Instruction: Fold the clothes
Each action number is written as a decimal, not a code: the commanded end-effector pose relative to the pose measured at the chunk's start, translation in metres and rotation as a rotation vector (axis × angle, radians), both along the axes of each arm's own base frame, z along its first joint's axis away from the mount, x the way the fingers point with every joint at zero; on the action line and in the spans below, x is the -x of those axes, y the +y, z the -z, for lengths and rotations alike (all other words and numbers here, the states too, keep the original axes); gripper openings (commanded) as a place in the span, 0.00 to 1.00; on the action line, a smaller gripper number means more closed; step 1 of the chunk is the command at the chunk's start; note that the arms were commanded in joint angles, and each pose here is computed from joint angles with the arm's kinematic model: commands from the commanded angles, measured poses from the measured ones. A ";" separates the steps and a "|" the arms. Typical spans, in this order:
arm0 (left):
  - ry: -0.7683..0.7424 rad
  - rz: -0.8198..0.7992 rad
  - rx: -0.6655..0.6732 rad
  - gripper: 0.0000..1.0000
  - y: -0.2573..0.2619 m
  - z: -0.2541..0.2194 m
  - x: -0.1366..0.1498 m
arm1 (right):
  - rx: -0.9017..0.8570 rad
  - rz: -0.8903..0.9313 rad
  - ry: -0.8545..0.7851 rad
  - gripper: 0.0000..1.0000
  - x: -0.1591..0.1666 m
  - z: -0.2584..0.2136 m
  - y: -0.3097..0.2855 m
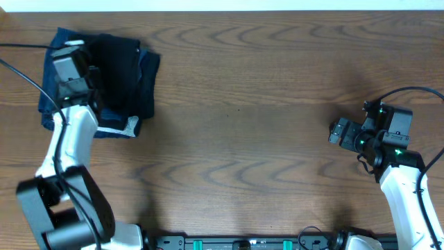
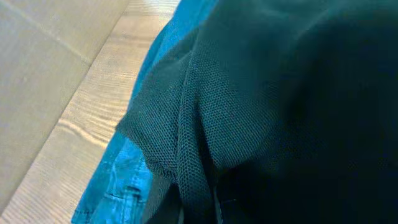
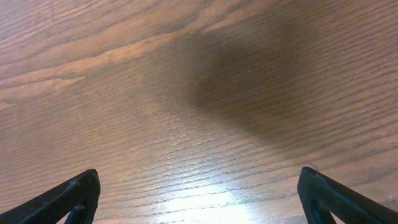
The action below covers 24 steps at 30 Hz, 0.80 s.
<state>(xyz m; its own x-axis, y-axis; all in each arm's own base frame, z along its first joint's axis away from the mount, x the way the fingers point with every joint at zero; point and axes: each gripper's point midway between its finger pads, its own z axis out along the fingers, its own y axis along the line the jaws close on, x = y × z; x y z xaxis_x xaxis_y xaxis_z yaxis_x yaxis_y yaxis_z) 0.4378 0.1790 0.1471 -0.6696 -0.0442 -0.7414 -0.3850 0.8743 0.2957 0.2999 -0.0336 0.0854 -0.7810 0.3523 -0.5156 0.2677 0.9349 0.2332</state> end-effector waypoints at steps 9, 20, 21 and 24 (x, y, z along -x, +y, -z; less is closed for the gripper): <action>-0.118 -0.221 0.063 0.38 0.061 -0.006 0.014 | 0.014 0.006 -0.022 0.99 -0.004 -0.008 -0.004; -0.437 -0.225 0.268 0.88 0.030 -0.102 0.027 | 0.015 0.006 -0.022 0.99 -0.004 -0.008 -0.005; -0.450 -0.201 0.320 0.88 0.020 -0.106 0.028 | 0.015 0.006 -0.022 0.99 -0.004 -0.008 -0.005; -0.428 -0.069 0.490 0.24 -0.017 -0.105 0.024 | 0.015 0.006 -0.022 0.99 -0.004 -0.008 -0.005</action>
<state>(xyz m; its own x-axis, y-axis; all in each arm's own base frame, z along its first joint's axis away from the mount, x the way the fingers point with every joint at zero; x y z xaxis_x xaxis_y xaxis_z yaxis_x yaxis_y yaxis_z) 0.4031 0.1944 0.2460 -0.3063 -0.3715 -0.8765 -0.5653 0.8118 -0.1466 0.3000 -0.0337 0.0855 -0.7809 0.3522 -0.5160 0.2676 0.9349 0.2332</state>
